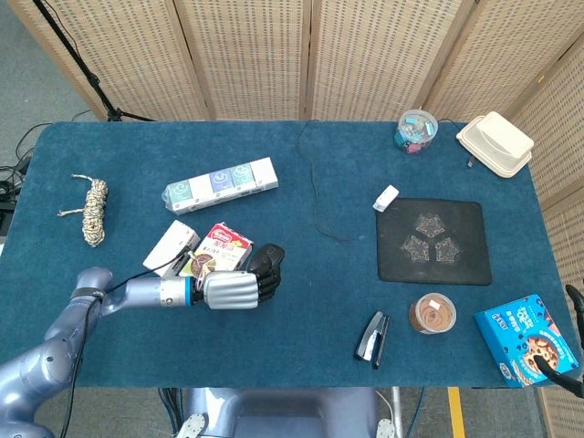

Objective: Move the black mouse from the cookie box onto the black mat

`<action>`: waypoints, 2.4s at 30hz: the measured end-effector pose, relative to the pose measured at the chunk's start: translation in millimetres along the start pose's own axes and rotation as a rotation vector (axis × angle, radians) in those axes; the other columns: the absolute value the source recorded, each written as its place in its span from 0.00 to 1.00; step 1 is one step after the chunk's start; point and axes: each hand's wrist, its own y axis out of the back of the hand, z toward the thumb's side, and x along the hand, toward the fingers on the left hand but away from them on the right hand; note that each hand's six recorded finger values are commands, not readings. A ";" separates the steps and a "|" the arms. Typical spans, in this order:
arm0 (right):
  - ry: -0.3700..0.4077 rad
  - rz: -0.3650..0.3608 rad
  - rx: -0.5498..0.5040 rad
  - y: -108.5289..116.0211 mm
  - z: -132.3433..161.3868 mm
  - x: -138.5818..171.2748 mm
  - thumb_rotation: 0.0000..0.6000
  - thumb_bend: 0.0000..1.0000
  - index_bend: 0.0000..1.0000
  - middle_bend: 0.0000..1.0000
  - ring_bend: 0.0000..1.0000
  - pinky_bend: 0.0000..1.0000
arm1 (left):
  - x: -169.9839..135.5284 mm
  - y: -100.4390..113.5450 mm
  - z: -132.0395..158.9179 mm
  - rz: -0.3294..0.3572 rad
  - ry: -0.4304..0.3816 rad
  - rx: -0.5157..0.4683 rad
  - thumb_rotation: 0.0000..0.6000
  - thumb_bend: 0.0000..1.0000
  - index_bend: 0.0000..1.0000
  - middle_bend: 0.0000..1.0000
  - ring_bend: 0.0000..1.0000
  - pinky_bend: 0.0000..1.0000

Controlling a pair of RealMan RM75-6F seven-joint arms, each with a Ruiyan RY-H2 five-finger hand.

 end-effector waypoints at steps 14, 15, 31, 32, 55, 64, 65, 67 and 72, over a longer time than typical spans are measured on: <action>-0.015 0.010 -0.032 2.8 -8.2 -3.6 1.00 0.00 0.00 0.00 0.00 0.00 | 87.2 3.6 20.5 -0.024 -0.010 0.005 1.00 0.26 0.50 0.38 0.28 0.40; -0.015 0.011 -0.033 3.0 -8.4 -3.5 1.00 0.00 0.00 0.00 0.00 0.00 | 90.8 4.1 23.5 -0.025 -0.018 0.008 1.00 0.26 0.48 0.37 0.27 0.40; -0.003 0.016 -0.034 2.9 -6.1 -1.4 1.00 0.00 0.00 0.00 0.00 0.00 | 100.2 12.9 23.9 -0.002 0.081 -0.011 1.00 0.26 0.00 0.00 0.02 0.37; -0.003 0.015 -0.034 3.1 -5.9 -1.1 1.00 0.00 0.00 0.00 0.00 0.00 | 99.5 14.8 22.7 0.006 0.087 -0.013 1.00 0.26 0.00 0.00 0.02 0.37; 0.015 0.073 -0.069 -17.6 7.0 -1.1 1.00 0.00 0.00 0.00 0.00 0.00 | -63.5 50.2 -52.0 0.036 0.694 -0.457 1.00 0.06 0.00 0.00 0.00 0.00; 0.003 0.139 -0.079 -37.8 25.6 -30.0 1.00 0.00 0.00 0.00 0.00 0.00 | -197.0 55.7 -45.2 -0.195 1.110 -0.678 1.00 0.05 0.00 0.00 0.00 0.00; 0.006 0.145 -0.083 -39.3 30.6 -34.7 1.00 0.00 0.00 0.00 0.00 0.00 | -209.3 57.5 -42.6 -0.209 1.147 -0.699 1.00 0.05 0.00 0.00 0.00 0.00; 0.016 0.152 -0.088 -41.4 39.4 -41.2 1.00 0.00 0.00 0.00 0.00 0.00 | -235.8 62.8 -36.1 -0.237 1.230 -0.748 1.00 0.05 0.00 0.00 0.00 0.00; 0.086 0.188 -0.082 -50.0 75.0 -55.5 1.00 0.00 0.00 0.00 0.00 0.00 | -288.0 80.6 -20.3 -0.296 1.380 -0.850 1.00 0.05 0.00 0.00 0.00 0.00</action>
